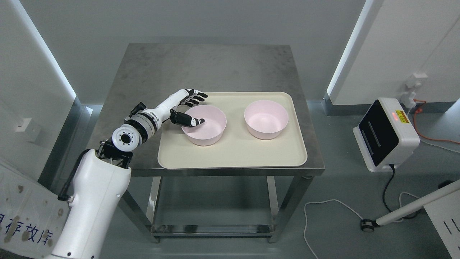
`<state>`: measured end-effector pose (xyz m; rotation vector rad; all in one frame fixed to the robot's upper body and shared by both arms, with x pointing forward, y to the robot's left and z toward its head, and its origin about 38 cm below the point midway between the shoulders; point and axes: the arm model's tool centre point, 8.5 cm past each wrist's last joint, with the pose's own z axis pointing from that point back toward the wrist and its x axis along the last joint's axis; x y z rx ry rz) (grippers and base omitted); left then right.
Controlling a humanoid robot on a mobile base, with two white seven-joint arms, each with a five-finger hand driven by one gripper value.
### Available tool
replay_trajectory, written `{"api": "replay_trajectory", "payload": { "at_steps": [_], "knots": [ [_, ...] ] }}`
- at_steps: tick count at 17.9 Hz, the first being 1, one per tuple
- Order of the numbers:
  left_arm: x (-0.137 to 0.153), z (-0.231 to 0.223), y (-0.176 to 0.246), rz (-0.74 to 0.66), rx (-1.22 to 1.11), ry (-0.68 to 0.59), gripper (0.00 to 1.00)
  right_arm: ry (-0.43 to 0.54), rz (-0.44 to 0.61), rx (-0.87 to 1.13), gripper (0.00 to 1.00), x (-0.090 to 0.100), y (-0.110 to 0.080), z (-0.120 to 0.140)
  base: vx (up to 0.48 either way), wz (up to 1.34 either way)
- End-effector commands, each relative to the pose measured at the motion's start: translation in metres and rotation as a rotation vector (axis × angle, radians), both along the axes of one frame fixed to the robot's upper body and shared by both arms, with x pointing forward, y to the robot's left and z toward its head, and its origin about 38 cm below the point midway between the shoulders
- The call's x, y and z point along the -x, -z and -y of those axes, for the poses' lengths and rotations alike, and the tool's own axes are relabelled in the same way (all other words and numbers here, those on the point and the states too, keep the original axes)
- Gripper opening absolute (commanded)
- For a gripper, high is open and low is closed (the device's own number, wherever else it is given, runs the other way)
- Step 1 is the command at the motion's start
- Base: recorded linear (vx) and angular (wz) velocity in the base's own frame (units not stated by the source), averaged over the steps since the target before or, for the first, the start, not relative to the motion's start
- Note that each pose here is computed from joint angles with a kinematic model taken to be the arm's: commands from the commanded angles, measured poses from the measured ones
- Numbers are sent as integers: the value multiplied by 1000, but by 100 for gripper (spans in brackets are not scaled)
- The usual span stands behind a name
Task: Stack pink IKEA bowls on left shelf middle
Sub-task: 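Reach the left hand into the pink bowl nearer the left hand, then lift the pink bowl with the left hand and carry it over the other bowl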
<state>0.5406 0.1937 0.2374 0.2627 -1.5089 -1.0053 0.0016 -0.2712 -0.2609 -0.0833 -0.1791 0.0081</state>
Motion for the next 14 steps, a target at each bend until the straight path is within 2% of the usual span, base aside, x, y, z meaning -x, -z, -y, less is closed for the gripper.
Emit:
{"api": "replay_trajectory", "payload": {
  "at_steps": [1, 10, 14],
  "knots": [
    [-2, 12, 21, -13, -86, 34, 31, 1, 0, 18, 100, 0, -1, 11, 0, 0],
    [-2, 31, 9, 26, -40, 51, 2, 1, 0, 18, 100, 0, -1, 11, 0, 0],
    [-4, 33, -7, 78, -14, 64, 0, 1, 0, 18, 100, 0, -1, 11, -1, 6]
  ]
}}
